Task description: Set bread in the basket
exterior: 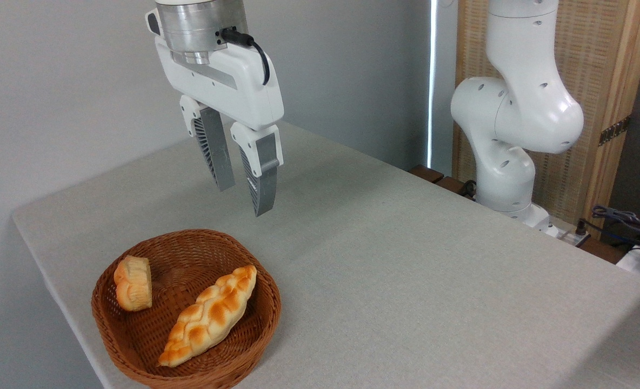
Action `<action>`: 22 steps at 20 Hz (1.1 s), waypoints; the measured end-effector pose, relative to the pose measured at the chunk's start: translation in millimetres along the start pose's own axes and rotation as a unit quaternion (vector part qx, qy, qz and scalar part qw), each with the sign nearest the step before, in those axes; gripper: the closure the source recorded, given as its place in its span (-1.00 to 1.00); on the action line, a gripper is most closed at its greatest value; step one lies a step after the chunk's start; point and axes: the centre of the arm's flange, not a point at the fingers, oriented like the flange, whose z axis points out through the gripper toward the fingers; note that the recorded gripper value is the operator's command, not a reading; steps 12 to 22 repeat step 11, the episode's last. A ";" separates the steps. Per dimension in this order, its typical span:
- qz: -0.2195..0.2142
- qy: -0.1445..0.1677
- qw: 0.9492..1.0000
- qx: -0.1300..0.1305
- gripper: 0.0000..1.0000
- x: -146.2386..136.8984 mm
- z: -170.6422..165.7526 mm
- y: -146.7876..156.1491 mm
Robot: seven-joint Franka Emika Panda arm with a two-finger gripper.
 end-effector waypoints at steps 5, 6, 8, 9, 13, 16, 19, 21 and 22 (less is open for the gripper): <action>-0.006 0.000 1.000 0.000 -1.00 0.1 0.0 0.1; -0.008 0.000 1.000 0.000 -1.00 0.2 0.0 0.2; -0.009 0.000 1.000 0.000 -1.00 0.2 0.0 0.2; -0.009 0.000 1.000 0.000 -1.00 0.1 0.0 0.2; -0.009 0.000 1.000 0.000 -1.00 0.1 0.0 0.1; -0.009 0.000 1.000 0.000 -1.00 0.1 0.0 0.1; -0.009 0.000 1.000 0.000 -1.00 0.1 0.0 0.1; -0.009 0.000 1.000 0.000 -1.00 0.1 0.0 0.1; -0.009 0.000 1.000 0.000 -1.00 0.1 0.0 0.1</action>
